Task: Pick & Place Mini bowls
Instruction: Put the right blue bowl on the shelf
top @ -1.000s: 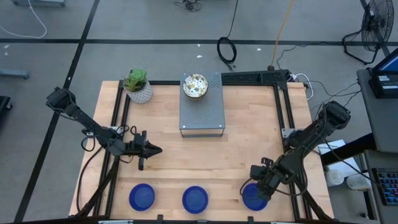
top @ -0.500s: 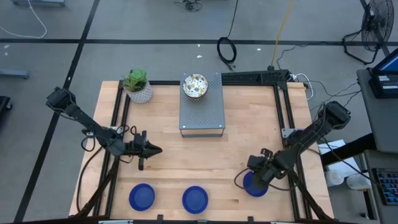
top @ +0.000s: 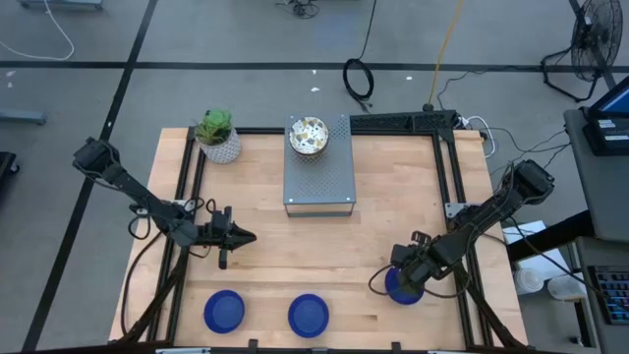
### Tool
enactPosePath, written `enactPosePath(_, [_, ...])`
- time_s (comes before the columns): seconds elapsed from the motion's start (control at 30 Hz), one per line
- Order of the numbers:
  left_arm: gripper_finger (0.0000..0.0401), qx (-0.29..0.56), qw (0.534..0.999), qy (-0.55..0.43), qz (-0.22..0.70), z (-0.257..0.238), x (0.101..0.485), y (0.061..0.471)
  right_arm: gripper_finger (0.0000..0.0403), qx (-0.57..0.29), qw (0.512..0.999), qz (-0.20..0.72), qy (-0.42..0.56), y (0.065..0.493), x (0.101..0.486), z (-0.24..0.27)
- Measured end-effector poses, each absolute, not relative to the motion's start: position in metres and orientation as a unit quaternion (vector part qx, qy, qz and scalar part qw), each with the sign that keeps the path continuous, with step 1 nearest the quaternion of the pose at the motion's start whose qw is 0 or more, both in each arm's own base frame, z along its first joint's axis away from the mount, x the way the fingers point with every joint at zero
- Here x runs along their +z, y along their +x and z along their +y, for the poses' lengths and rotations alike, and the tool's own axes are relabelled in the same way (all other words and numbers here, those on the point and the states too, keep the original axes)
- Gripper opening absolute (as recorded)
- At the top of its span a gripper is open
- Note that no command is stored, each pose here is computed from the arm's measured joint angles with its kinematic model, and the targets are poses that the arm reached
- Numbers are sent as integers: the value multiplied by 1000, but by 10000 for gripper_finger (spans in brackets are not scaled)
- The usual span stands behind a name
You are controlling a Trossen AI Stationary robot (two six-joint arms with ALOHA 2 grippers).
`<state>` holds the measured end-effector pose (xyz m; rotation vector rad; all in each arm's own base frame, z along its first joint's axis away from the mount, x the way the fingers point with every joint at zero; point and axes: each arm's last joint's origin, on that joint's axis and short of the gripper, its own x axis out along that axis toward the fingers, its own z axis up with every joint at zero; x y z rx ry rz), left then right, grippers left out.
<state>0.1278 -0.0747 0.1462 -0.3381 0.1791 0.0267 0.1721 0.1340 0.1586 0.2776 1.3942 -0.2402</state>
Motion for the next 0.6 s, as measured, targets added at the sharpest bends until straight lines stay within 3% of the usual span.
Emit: enactPosePath(0.6, [37,13,982,-168,89,-75,146,128,153,-108,751,639,125,172,159,134])
